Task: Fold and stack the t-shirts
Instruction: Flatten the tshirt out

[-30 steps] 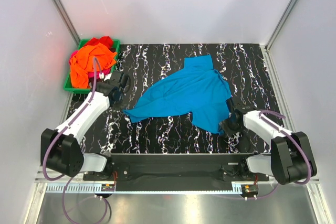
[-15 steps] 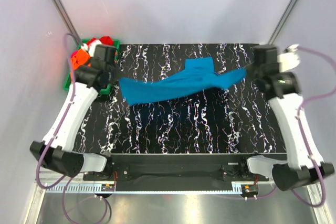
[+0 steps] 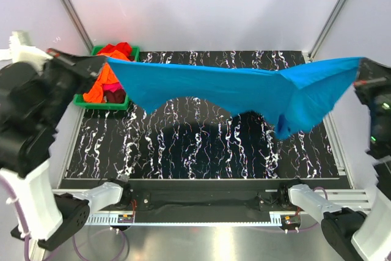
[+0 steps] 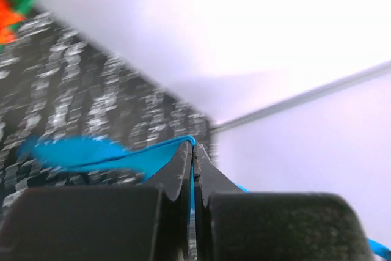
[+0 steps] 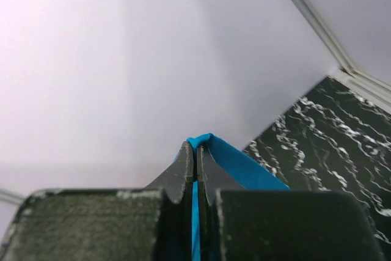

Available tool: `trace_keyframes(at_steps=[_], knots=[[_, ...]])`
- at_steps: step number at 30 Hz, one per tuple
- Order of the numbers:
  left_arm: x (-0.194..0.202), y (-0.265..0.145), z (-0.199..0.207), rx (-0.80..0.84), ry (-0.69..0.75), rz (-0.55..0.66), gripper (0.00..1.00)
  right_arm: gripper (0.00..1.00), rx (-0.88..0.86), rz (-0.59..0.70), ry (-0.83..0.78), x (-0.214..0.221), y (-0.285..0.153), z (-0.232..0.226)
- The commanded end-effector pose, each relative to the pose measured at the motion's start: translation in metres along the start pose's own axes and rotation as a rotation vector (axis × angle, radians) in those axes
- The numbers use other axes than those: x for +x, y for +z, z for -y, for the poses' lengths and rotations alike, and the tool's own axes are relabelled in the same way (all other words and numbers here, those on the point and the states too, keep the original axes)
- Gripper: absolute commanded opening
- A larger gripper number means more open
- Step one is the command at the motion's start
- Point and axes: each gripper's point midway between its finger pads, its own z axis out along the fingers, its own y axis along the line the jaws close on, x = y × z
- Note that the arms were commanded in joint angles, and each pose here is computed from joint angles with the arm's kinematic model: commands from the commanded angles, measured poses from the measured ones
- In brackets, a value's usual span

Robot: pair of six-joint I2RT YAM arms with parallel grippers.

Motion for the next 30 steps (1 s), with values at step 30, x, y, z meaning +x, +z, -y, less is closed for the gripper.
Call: trace_keyframes(at_steps=[30], knots=[[-0.009,0.077,0.027,0.075,0.141,0.056,0.0,0.0,-0.182,0.035,-0.302,0.009,0.099,-0.094]])
